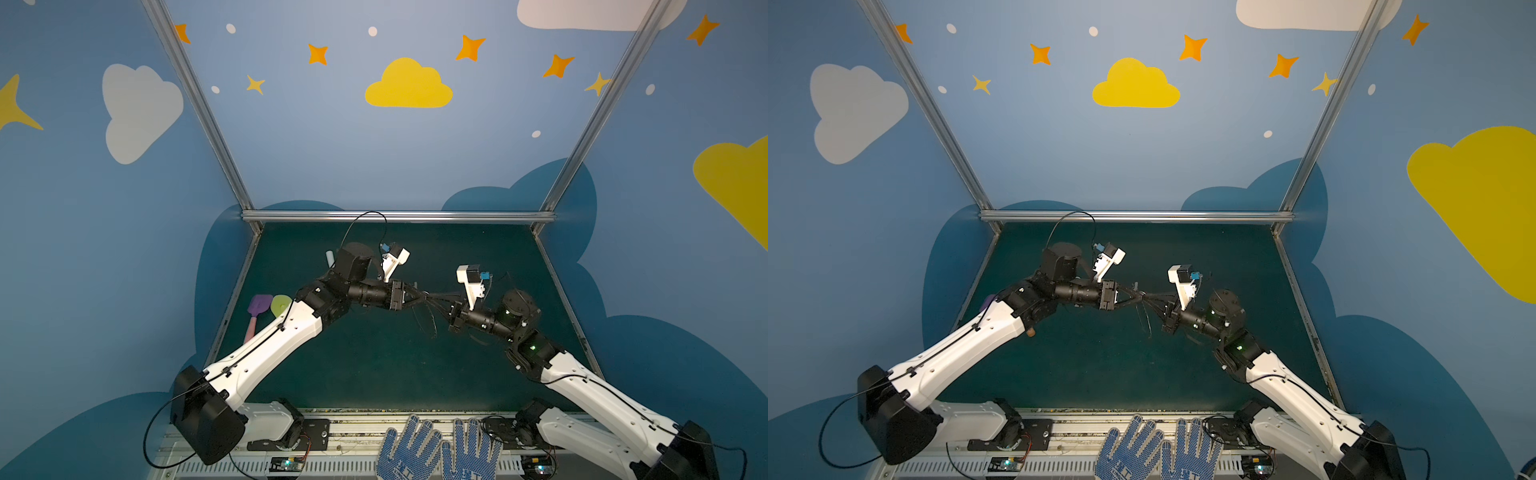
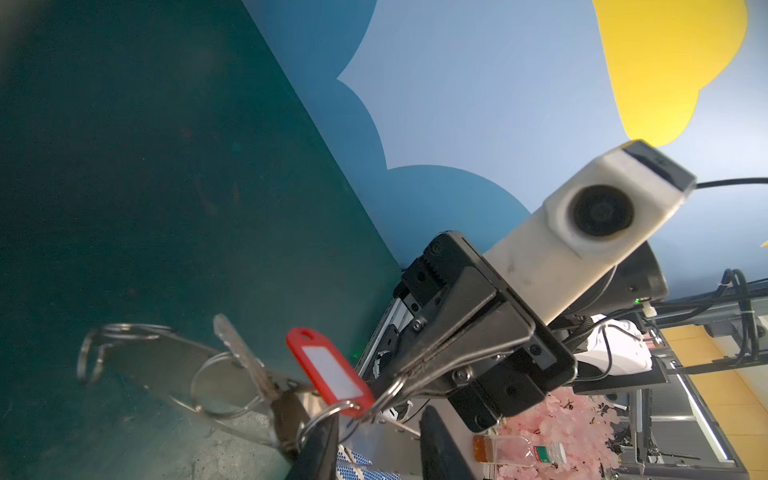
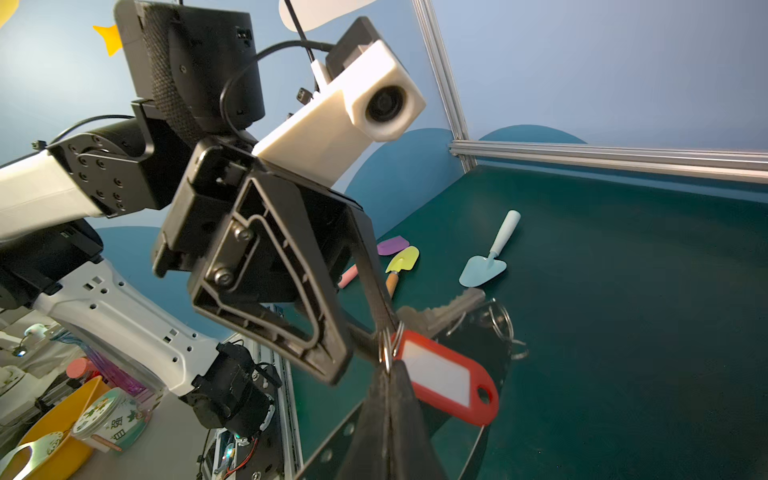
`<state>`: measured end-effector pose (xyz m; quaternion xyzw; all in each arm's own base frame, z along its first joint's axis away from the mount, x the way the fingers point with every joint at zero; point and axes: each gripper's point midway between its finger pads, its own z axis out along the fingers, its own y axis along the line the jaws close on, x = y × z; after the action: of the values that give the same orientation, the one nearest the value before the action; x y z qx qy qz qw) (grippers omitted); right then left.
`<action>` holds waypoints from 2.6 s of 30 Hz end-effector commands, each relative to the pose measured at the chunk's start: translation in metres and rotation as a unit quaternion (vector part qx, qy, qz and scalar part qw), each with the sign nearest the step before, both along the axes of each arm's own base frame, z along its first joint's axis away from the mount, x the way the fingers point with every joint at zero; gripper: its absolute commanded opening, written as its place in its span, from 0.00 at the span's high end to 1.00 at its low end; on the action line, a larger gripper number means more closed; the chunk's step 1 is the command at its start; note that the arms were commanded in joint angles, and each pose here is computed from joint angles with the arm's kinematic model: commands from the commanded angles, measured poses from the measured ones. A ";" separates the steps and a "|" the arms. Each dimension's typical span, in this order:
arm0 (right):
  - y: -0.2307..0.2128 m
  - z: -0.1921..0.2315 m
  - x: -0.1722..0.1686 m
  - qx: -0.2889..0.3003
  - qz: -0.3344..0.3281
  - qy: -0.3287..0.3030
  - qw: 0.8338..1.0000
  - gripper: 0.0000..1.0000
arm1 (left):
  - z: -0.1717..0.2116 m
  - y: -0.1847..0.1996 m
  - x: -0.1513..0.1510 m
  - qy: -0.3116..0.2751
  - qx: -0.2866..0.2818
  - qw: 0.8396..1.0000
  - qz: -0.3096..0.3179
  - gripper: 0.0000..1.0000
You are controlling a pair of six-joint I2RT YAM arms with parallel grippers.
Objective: Put the keys on the keyring
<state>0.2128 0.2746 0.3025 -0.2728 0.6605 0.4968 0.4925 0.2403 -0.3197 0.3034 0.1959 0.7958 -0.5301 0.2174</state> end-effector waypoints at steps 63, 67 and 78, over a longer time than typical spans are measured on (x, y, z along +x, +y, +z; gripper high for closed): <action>-0.006 0.007 -0.006 -0.019 0.118 0.082 0.989 0.75 | -0.002 -0.009 -0.011 -0.026 0.012 0.997 -0.068 0.96; -0.004 0.004 -0.004 -0.016 0.123 0.087 0.988 0.75 | -0.001 -0.010 -0.013 -0.027 0.009 0.997 -0.075 0.96; -0.001 0.003 -0.009 -0.013 0.149 0.091 0.985 0.95 | 0.001 -0.010 -0.011 -0.031 0.008 0.997 -0.068 0.96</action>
<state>0.2102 0.2714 0.2907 -0.3079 0.6831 0.5668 0.3423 0.2280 -0.3283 0.2834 0.2532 0.7952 -0.5216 0.1774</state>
